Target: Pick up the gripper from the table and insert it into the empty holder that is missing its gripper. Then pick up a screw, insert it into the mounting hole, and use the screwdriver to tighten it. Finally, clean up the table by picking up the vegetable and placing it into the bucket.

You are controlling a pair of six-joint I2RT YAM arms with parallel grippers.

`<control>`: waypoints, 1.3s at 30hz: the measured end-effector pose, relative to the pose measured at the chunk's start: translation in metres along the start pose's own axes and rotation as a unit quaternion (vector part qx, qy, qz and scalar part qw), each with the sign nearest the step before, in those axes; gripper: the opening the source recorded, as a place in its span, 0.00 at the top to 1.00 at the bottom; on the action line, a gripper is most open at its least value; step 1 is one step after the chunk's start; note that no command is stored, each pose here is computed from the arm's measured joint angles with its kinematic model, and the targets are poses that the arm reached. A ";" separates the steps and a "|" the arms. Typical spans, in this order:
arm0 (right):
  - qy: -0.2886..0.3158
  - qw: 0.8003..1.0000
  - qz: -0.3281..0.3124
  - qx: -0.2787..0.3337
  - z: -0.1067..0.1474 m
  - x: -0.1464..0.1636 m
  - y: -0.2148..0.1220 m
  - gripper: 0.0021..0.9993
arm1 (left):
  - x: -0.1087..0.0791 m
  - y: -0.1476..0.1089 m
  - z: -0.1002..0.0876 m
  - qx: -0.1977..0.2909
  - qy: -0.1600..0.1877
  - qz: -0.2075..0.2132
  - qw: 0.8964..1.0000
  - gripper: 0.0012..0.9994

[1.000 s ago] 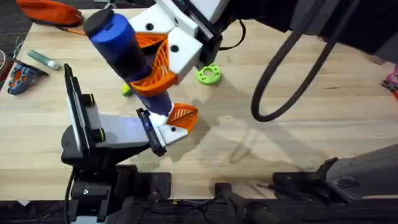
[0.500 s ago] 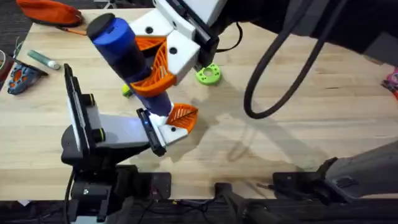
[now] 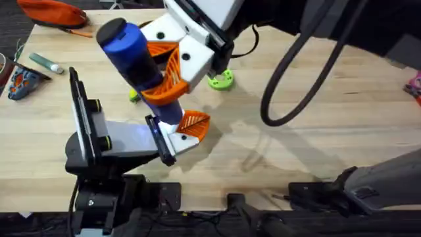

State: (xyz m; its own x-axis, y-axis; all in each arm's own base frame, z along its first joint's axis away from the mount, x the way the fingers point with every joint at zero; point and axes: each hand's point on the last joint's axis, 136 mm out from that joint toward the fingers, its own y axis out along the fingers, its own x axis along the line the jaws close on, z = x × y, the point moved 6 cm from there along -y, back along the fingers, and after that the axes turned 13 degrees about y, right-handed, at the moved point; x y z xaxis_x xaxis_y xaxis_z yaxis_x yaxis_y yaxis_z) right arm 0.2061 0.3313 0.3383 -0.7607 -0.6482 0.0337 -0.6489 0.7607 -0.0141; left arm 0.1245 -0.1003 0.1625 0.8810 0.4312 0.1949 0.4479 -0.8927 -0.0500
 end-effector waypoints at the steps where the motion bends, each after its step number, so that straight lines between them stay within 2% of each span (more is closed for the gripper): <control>1: -0.002 1.000 -0.001 -0.001 0.000 0.001 0.000 0.99 | 0.000 0.000 0.000 0.000 0.000 0.002 1.000 0.99; 13: -0.015 1.000 -0.003 -0.002 0.000 0.001 0.000 0.99 | -0.001 0.000 0.000 -0.001 0.000 0.003 1.000 0.99; 39: -0.002 1.000 -0.003 -0.002 0.004 0.002 0.000 0.99 | -0.001 0.000 0.000 -0.001 -0.004 0.006 1.000 0.99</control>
State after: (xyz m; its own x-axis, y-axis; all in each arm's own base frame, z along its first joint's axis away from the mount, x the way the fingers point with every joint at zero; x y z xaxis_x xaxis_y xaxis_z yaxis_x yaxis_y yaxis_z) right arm 0.2048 0.3302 0.3348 -0.7566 -0.6532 0.0291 -0.6537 0.7567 -0.0099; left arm 0.1233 -0.1011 0.1621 0.8874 0.4212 0.1874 0.4369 -0.8981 -0.0505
